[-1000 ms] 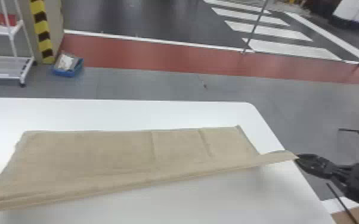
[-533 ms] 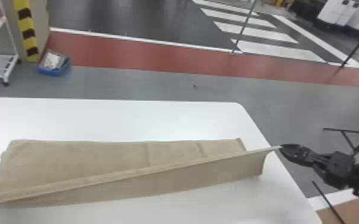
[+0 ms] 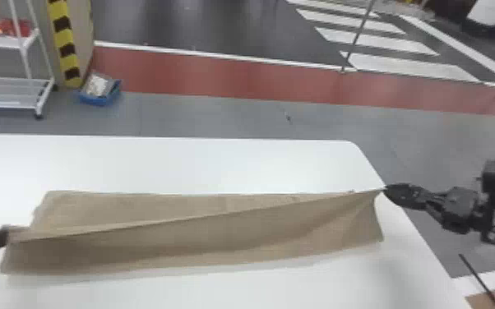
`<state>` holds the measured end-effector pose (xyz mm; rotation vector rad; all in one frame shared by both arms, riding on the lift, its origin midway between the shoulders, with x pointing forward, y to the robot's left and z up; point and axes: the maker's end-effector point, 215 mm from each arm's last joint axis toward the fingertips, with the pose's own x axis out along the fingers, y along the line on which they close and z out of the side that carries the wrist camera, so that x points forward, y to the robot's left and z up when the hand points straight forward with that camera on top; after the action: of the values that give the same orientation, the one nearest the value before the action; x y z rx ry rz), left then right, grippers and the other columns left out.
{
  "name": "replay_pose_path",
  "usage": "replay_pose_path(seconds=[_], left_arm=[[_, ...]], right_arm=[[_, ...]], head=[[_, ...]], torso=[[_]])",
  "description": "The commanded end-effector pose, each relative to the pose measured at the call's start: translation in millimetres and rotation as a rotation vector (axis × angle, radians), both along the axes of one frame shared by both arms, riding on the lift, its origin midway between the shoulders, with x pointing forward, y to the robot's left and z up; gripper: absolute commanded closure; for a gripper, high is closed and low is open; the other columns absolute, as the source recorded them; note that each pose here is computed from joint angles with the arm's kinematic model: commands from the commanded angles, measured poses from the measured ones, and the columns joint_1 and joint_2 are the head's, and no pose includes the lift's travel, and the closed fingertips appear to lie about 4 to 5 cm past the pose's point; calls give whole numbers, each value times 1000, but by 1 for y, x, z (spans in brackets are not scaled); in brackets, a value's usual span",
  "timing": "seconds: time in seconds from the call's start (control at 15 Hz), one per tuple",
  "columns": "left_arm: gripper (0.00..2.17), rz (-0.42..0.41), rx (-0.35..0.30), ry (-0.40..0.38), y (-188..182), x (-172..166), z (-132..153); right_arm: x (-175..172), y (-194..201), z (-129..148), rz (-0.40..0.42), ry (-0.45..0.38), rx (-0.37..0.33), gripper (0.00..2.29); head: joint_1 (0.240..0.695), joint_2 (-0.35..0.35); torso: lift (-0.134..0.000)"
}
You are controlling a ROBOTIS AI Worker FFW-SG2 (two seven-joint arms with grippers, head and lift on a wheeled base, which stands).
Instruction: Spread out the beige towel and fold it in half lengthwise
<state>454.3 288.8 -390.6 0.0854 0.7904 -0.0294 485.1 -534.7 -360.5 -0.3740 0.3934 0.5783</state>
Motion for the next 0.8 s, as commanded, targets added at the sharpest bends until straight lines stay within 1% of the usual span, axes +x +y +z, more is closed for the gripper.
replay_pose_path(seconds=[0.0, 0.13, 0.2, 0.27, 0.6, 0.67, 0.73], left_arm=[[1835, -13, -4, -4, -8, 15, 2], [1835, -31, 3, -31, -18, 30, 15], [1835, -40, 22, -41, -22, 37, 20], [1835, -48, 22, -40, -26, 43, 20], [1835, -63, 43, 12, -35, 55, -1], [1835, -63, 43, 18, -35, 57, -4], [1835, -61, 44, 7, -35, 61, -3]], right_arm=[[2, -8, -3, -19, 8, -4, 1652], [3, -14, -2, -30, 11, -1, 1652], [3, -16, -3, -35, 12, -2, 1652], [3, -17, -5, -41, 16, 3, 1652], [10, -17, -16, -55, 21, 6, 1652], [12, -18, -17, -58, 18, 1, 1649], [14, -20, -15, -63, 16, 1, 1652]], head=[[695, -282], [695, -294], [695, -298], [695, -304], [695, -319], [695, -319], [695, -319]], torso=[[-124], [-124], [-124], [-124], [-124], [-124], [-124]])
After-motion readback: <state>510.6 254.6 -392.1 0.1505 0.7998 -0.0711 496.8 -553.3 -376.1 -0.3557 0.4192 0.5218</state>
